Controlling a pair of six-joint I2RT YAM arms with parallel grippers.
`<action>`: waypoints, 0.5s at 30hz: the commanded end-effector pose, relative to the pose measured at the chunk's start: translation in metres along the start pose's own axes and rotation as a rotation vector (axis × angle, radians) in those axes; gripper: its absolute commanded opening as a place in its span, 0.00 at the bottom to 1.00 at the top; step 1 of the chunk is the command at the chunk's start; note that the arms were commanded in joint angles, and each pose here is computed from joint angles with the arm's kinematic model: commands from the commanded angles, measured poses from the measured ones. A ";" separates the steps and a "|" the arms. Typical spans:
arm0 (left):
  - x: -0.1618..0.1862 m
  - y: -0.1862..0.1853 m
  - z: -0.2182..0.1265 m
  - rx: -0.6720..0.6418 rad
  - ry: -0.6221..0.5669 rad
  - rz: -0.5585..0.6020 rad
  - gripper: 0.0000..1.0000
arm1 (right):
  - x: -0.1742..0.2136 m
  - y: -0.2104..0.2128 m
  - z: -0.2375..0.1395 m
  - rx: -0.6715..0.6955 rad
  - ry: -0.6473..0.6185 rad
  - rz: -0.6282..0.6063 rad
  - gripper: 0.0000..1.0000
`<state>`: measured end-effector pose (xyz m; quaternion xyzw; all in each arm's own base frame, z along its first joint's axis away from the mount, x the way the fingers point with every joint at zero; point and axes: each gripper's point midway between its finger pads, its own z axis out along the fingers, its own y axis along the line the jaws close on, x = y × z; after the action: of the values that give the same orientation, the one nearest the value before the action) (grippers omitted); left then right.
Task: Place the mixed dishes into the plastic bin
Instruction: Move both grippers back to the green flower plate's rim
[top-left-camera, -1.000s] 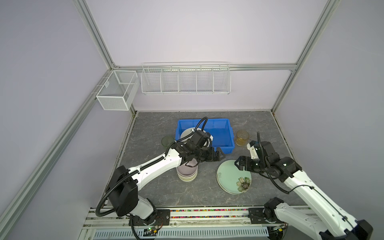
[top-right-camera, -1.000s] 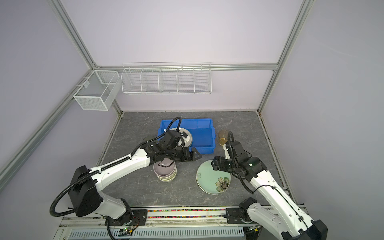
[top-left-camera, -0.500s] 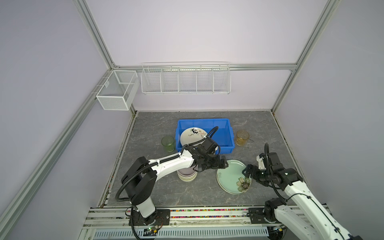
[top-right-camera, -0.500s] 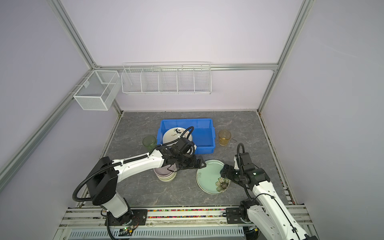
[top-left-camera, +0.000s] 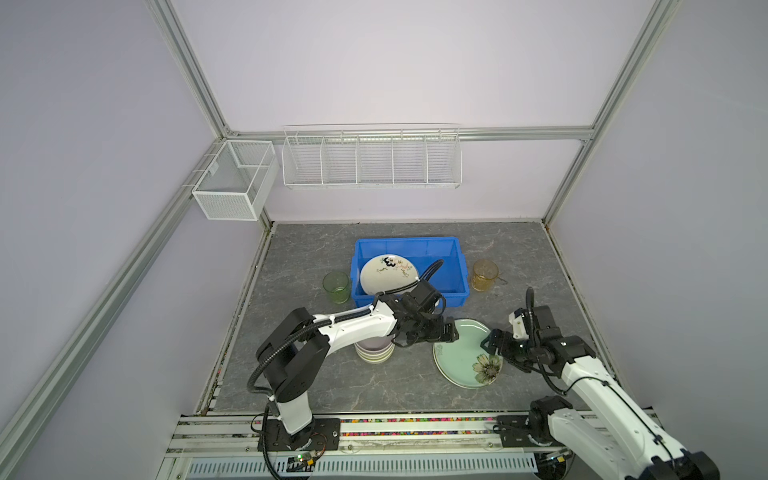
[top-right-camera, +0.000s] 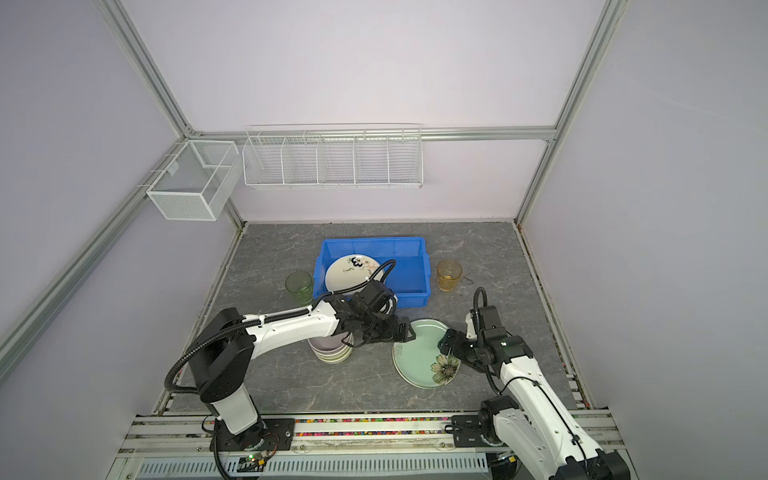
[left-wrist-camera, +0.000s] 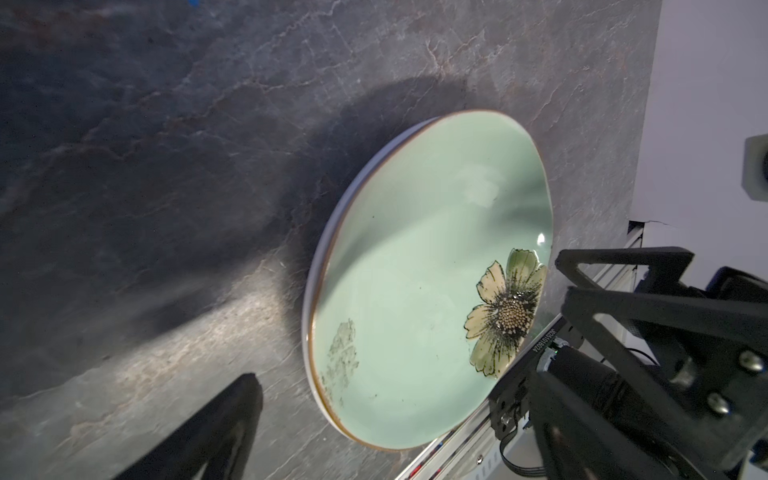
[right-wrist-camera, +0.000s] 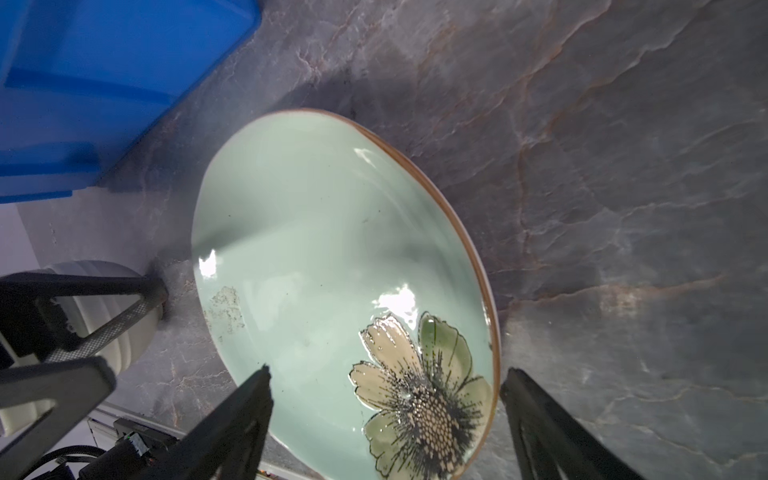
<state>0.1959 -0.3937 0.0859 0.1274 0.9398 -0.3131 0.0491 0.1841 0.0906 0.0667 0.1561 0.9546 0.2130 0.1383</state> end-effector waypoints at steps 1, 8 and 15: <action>-0.010 -0.011 0.001 0.022 -0.032 0.026 1.00 | 0.001 -0.001 0.006 -0.012 0.010 -0.007 0.89; -0.009 -0.013 0.003 0.026 -0.030 0.024 1.00 | 0.001 0.005 0.013 -0.046 0.031 -0.027 0.89; -0.007 -0.012 0.006 0.024 -0.021 0.023 1.00 | -0.001 0.009 0.017 -0.064 0.043 -0.044 0.89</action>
<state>0.1959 -0.3988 0.0858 0.1320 0.9369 -0.3192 0.0534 0.1908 0.0980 0.0549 0.1401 0.9563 0.2240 0.1249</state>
